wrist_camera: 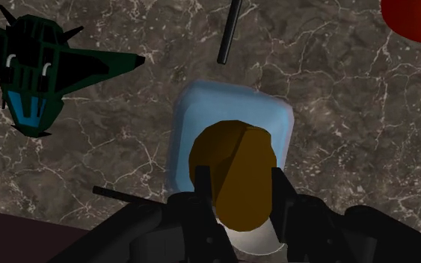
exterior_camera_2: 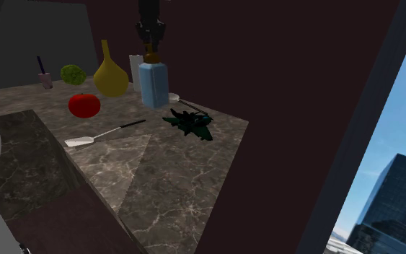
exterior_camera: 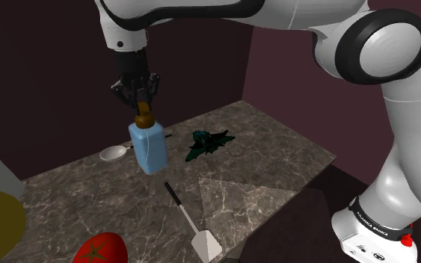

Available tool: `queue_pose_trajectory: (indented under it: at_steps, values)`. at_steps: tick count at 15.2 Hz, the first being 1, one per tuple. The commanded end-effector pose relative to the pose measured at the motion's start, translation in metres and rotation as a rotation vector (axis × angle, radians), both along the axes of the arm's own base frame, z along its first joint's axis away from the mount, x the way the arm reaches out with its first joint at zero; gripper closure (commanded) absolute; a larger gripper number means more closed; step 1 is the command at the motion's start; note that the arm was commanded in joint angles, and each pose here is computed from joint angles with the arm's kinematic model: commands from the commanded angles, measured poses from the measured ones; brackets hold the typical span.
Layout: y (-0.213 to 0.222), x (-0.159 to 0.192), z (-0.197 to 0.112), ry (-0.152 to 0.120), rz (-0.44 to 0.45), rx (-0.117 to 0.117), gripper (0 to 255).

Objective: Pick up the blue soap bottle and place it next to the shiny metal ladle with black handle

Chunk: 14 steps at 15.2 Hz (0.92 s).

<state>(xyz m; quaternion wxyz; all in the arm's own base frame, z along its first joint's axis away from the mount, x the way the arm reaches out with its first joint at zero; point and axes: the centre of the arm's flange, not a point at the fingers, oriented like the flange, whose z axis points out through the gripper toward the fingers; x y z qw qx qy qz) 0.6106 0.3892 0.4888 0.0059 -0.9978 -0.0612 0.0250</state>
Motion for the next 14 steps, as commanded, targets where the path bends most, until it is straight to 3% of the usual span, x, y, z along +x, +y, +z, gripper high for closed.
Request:
queue_pose_trajectory:
  at_steps: [1, 7, 14]
  values:
    - [0.000, -0.001, -0.010, -0.001, 0.000, 0.001, 255]
    - [0.000, -0.001, -0.040, -0.001, 0.000, 0.001, 255]
    - [0.000, -0.001, -0.040, -0.001, 0.000, 0.001, 255]
